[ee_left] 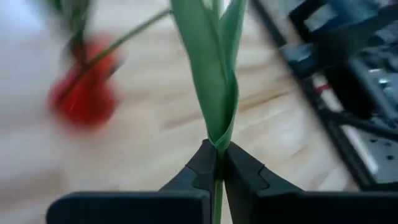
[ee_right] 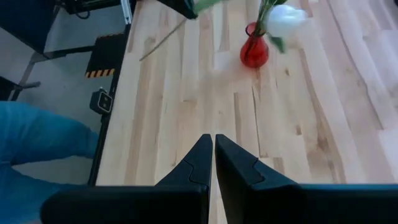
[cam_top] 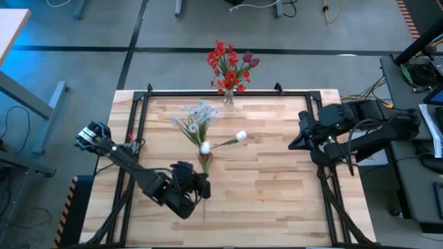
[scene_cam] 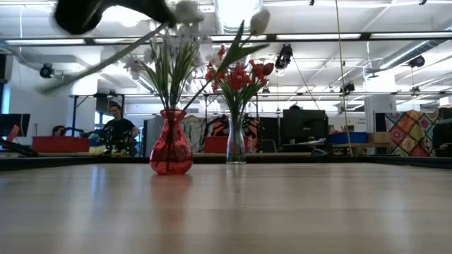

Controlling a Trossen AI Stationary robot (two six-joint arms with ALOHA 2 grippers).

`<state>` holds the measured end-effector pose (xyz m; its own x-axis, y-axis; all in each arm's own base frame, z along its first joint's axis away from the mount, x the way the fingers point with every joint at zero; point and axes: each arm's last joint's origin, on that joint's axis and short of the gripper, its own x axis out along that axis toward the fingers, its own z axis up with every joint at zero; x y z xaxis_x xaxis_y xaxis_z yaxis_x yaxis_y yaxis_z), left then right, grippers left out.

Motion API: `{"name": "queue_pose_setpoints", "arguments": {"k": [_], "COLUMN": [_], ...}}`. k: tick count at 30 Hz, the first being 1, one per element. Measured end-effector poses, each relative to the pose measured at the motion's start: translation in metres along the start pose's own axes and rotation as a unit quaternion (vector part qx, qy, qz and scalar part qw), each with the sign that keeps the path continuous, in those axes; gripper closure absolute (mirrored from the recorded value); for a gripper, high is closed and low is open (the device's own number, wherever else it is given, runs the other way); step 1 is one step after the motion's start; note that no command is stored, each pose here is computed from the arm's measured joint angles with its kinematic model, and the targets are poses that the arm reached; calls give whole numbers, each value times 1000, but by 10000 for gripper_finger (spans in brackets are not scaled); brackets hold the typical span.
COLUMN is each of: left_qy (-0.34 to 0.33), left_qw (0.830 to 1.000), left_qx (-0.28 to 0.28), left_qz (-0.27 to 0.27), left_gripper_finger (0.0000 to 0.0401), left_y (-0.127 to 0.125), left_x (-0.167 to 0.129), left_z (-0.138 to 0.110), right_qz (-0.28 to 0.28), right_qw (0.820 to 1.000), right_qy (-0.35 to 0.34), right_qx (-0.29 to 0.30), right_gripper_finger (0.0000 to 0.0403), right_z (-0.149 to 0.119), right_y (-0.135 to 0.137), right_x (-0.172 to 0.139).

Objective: Sort flowers into vase by color
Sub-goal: Put the white tulip into the red vase

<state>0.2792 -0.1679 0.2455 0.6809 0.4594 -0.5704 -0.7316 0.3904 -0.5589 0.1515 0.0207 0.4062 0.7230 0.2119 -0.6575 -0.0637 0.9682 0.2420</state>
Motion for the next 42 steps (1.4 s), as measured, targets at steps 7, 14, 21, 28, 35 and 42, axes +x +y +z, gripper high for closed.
{"name": "queue_pose_setpoints", "arguments": {"k": [7, 14, 21, 28, 35, 42], "left_qy": [-81, -183, -255, -262, -201, -44], "left_qw": [991, 972, 948, 933, 942, 941], "left_qx": [101, 139, 164, 202, 243, 334], "left_qz": [12, 56, 97, 141, 117, -37], "left_gripper_finger": [400, 401, 401, 401, 401, 401], "left_y": [-45, -47, -35, -27, -34, -59], "left_x": [-7, -13, -6, 1, -7, -13], "left_z": [45, 84, 102, 115, 120, 123], "right_qz": [-11, -11, -20, -21, -21, -21], "right_qw": [1000, 1000, 999, 999, 999, 998], "right_qy": [-15, -25, -32, -32, -32, -32], "right_qx": [1, -5, -18, -29, -31, -41], "right_gripper_finger": [390, 390, 390, 390, 390, 390], "right_z": [-1, 1, 2, 2, 2, 2], "right_y": [0, 0, 0, 0, 0, 0], "right_x": [-5, -5, -6, -6, -6, -6]}}
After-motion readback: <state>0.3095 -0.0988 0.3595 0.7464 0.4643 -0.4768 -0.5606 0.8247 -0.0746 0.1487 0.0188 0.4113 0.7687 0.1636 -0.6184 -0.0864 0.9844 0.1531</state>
